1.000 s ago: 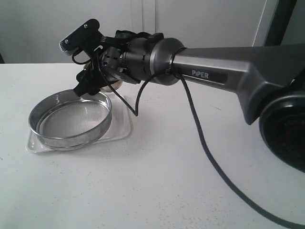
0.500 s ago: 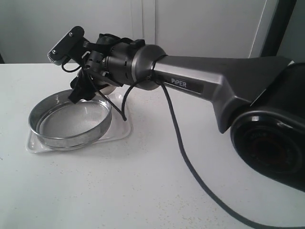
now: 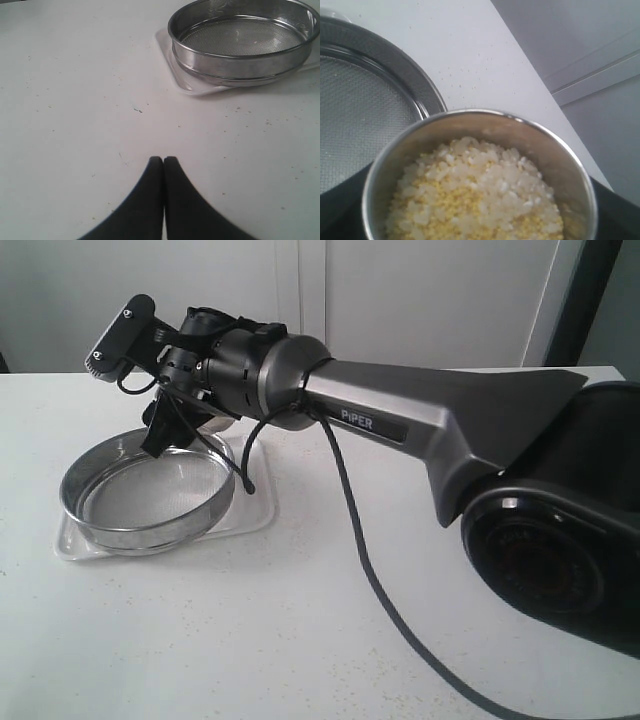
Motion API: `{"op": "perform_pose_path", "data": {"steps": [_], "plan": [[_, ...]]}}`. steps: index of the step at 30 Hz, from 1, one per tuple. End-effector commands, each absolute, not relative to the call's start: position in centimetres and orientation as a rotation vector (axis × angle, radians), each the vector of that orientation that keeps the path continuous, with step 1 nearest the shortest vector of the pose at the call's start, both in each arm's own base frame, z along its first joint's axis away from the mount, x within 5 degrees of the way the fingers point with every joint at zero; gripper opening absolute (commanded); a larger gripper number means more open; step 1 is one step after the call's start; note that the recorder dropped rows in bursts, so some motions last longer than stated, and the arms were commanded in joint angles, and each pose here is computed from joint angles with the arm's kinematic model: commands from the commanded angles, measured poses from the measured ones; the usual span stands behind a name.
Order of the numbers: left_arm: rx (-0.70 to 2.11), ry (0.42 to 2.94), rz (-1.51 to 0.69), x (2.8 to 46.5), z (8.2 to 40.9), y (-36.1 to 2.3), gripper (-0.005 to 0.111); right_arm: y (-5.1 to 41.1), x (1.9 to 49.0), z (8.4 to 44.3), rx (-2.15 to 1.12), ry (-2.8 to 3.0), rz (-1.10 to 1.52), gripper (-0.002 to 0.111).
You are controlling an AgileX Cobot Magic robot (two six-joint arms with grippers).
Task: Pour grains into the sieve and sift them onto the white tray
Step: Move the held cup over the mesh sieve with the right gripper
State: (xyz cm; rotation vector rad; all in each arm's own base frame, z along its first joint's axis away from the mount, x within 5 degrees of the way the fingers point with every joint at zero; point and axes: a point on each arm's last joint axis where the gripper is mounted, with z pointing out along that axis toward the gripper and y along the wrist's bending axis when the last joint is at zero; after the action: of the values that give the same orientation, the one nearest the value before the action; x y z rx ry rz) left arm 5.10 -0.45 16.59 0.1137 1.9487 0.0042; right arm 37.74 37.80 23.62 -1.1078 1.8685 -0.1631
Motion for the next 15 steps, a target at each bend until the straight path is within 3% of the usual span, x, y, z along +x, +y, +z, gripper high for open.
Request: {"op": "perform_pose_path", "data": {"steps": [1, 15], "plan": [[0.107, 1.949, -0.002, 5.09, 16.47, -0.47, 0.0, 37.81, 37.82, 24.61, -1.137, 1.811, -0.191, 0.0], [0.107, 1.949, -0.002, 5.09, 16.47, -0.47, 0.0, 37.81, 37.82, 24.61, -1.158, 1.798, -0.204, 0.0]]}}
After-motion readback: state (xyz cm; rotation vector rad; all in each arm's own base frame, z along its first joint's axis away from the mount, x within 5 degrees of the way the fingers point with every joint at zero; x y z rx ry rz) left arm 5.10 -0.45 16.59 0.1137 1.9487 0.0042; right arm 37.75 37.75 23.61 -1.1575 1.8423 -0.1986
